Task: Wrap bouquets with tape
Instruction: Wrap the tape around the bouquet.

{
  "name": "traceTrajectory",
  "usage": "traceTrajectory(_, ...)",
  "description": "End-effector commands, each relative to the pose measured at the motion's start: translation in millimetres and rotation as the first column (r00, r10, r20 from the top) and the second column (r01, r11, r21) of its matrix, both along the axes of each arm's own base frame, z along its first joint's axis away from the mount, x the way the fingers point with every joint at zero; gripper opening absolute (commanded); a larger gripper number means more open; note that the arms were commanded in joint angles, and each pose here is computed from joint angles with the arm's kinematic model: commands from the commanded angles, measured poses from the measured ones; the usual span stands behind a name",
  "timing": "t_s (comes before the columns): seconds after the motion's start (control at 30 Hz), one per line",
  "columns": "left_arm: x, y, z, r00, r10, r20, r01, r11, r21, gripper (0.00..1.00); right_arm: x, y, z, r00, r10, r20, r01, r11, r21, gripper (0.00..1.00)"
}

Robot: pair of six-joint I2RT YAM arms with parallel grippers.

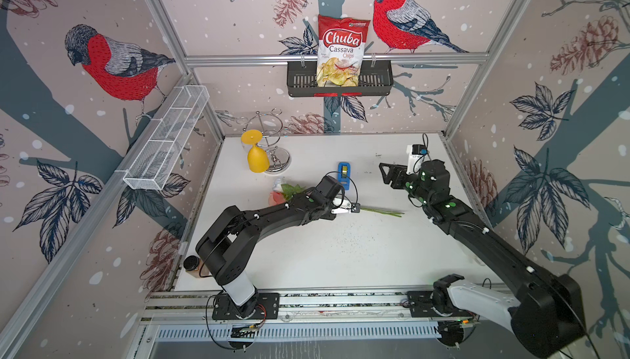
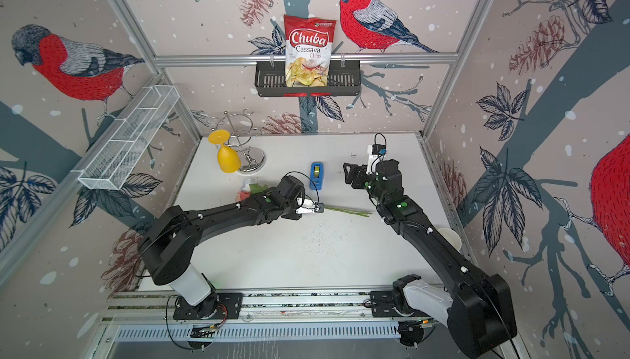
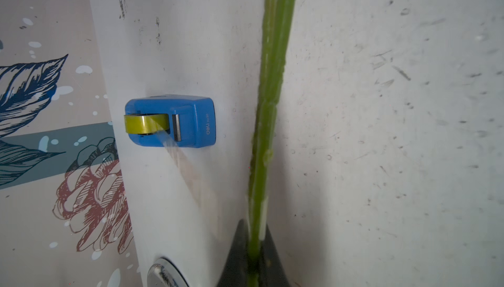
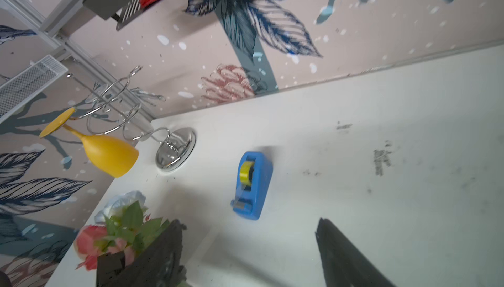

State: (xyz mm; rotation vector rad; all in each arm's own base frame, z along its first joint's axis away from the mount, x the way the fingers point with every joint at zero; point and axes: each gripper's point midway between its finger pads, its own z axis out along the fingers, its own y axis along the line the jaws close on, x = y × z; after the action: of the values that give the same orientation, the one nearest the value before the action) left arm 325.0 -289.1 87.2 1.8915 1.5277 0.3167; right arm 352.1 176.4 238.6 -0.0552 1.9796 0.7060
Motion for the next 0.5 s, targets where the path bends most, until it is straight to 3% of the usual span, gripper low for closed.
traceTrajectory(0.0,26.7,-6.2,25.1,0.979,0.060,0.196,-0.047,0.996,-0.069,0.00,0.8,25.1,-6.1,0.994,0.095,-0.062,-0.086,0.987,0.138,0.74)
traceTrajectory(0.47,18.9,-13.7,-1.8,0.912,0.076,0.403,-0.055,0.996,-0.064,0.00,26.0,76.9,-82.9,0.943,0.209,-0.258,-0.143,0.957,0.253,0.68)
